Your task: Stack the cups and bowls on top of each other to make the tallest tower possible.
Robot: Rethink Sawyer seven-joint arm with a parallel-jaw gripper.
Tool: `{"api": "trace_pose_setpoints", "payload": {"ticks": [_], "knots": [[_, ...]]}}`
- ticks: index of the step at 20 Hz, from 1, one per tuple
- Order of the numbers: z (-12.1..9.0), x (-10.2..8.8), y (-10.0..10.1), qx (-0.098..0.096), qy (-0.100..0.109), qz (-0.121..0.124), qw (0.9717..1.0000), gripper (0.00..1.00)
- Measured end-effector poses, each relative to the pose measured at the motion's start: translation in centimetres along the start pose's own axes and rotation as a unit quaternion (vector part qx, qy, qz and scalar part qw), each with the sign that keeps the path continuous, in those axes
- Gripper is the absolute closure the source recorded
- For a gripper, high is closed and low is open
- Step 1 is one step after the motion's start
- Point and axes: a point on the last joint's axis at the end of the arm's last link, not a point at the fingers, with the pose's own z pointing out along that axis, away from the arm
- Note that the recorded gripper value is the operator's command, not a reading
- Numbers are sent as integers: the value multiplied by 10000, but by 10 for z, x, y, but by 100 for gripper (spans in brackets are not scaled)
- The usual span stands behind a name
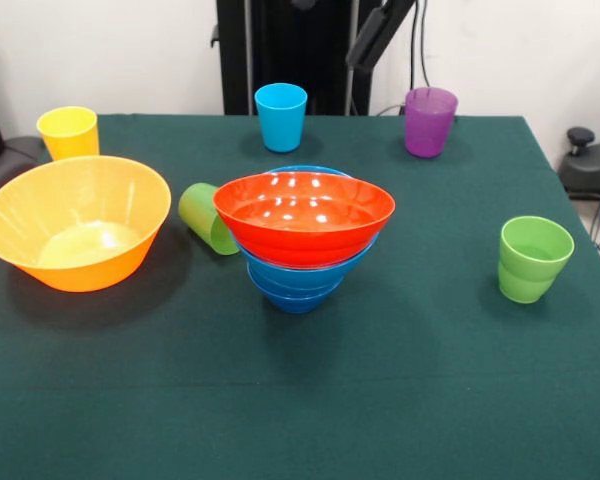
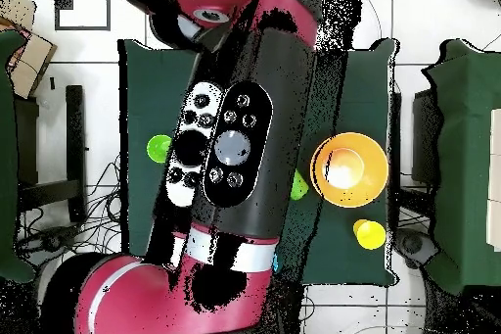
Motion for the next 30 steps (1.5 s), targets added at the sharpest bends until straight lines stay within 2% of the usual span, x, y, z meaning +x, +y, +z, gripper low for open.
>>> {"api": "trace_pose_setpoints", "payload": {"ticks": [8, 9, 19, 30], "knots": [[20, -28, -10, -178, -165, 167, 9996, 0], [29, -36, -14, -216, -183, 221, 9994, 0], [52, -62, -27, -333, -298, 386, 9983, 0], [72, -84, -33, -576, -375, 509, 9963, 0]]}}
